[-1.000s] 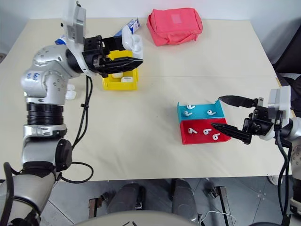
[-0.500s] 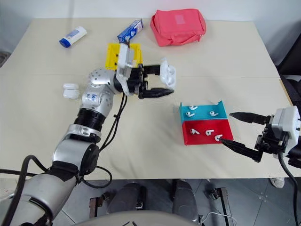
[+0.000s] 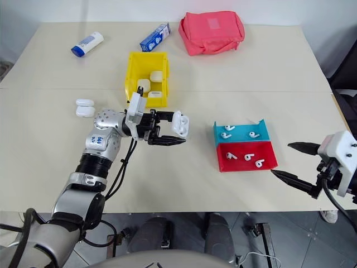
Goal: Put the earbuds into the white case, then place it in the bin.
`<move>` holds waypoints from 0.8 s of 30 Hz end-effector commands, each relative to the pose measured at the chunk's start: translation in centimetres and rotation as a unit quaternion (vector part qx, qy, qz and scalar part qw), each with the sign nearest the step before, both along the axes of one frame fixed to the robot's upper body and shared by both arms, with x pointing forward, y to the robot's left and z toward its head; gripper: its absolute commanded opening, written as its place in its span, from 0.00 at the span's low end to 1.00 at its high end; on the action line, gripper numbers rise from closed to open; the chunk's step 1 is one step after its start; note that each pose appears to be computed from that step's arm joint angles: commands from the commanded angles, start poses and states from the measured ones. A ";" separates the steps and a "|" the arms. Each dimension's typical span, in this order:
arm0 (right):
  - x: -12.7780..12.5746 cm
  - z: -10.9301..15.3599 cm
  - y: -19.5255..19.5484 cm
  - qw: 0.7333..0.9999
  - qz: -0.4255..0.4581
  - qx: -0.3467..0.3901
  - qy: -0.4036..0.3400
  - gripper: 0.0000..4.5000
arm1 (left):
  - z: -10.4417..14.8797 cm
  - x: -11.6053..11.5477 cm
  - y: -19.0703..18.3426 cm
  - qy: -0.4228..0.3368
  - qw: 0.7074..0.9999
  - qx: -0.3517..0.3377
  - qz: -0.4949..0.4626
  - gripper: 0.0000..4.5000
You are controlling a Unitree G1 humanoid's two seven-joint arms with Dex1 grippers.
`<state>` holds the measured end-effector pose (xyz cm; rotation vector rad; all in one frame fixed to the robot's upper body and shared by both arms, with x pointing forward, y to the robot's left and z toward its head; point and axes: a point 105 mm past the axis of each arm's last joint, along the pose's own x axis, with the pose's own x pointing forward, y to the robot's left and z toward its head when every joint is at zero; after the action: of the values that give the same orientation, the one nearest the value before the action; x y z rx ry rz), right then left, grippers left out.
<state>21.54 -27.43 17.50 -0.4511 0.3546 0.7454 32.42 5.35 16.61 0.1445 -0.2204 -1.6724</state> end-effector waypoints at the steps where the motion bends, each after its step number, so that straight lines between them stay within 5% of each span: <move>1: 0.2 0.0 0.0 1.000 -0.013 -0.024 0.002 1.00 | 0.1 -1.2 -0.3 -0.024 0.999 0.008 -0.027 0.62; 15: -1.9 -0.3 1.9 0.996 -0.045 -0.066 0.026 1.00 | -1.2 -3.6 -1.9 -0.031 0.999 0.006 0.008 0.62; 24: -2.8 -0.7 2.9 0.990 -0.069 -0.111 0.052 1.00 | 0.8 -3.7 -2.0 -0.046 0.997 -0.052 0.043 0.62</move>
<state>18.57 -24.36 15.83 -0.5396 0.5770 0.6388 29.11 3.34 16.23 0.1570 -0.2987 -1.5744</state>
